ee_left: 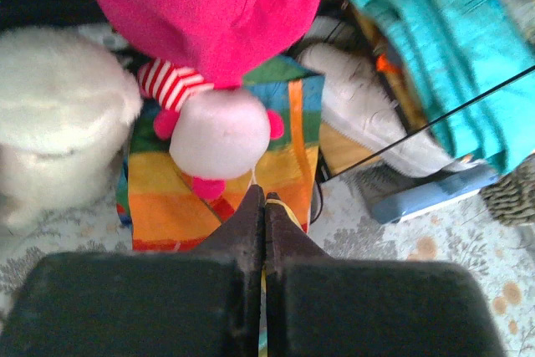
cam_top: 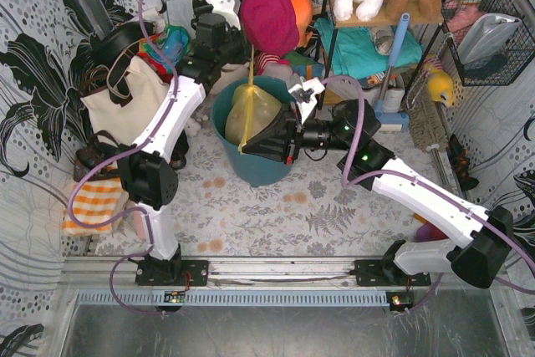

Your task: Tie the trash bag

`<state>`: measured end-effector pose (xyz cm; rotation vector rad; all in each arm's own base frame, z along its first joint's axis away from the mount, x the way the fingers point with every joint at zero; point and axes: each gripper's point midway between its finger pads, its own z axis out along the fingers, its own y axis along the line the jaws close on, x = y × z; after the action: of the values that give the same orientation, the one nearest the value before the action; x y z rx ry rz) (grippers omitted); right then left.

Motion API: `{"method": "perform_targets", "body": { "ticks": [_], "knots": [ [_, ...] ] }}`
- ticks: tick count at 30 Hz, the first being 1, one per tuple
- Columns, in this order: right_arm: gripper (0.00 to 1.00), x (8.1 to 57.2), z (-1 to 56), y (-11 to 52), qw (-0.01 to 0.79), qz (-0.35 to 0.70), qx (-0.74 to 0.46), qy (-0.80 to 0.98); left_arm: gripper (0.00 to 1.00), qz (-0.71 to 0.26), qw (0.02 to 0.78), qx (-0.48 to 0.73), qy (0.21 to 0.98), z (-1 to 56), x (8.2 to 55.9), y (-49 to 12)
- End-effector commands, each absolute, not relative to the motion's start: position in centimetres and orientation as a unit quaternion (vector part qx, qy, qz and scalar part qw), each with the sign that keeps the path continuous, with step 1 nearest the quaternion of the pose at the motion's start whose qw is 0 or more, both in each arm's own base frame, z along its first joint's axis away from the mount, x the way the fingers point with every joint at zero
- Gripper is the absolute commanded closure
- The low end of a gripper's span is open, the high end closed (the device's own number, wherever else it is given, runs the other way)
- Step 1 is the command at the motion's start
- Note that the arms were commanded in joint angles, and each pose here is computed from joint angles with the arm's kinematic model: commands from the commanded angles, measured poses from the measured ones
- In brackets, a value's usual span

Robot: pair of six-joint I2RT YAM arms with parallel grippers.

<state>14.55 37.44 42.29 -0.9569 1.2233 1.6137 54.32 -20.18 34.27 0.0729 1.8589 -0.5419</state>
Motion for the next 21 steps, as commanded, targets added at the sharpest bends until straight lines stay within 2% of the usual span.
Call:
{"method": "perform_targets", "body": {
  "ticks": [1,7,10,16,21],
  "knots": [
    [1.0,7.6,44.3,34.8,0.384,0.698,-0.45,0.404,1.0,-0.177,0.626,-0.016,0.759,36.1,58.4,-16.3],
    [1.0,8.1,38.4,35.4,0.333,0.716,-0.406,0.46,1.0,-0.176,0.587,-0.02,0.79,30.2,59.4,-16.8],
    [1.0,8.6,37.1,35.7,0.328,0.717,-0.389,0.477,1.0,-0.188,0.577,-0.012,0.795,30.2,59.0,-17.3],
    [1.0,14.2,41.5,36.3,0.474,0.634,-0.34,0.509,1.0,-0.297,0.636,0.042,0.711,39.6,53.9,-19.8],
    [1.0,18.0,49.6,36.0,0.605,0.578,-0.304,0.456,1.0,-0.37,0.687,0.085,0.619,49.0,48.0,-20.7]
  ]
}}
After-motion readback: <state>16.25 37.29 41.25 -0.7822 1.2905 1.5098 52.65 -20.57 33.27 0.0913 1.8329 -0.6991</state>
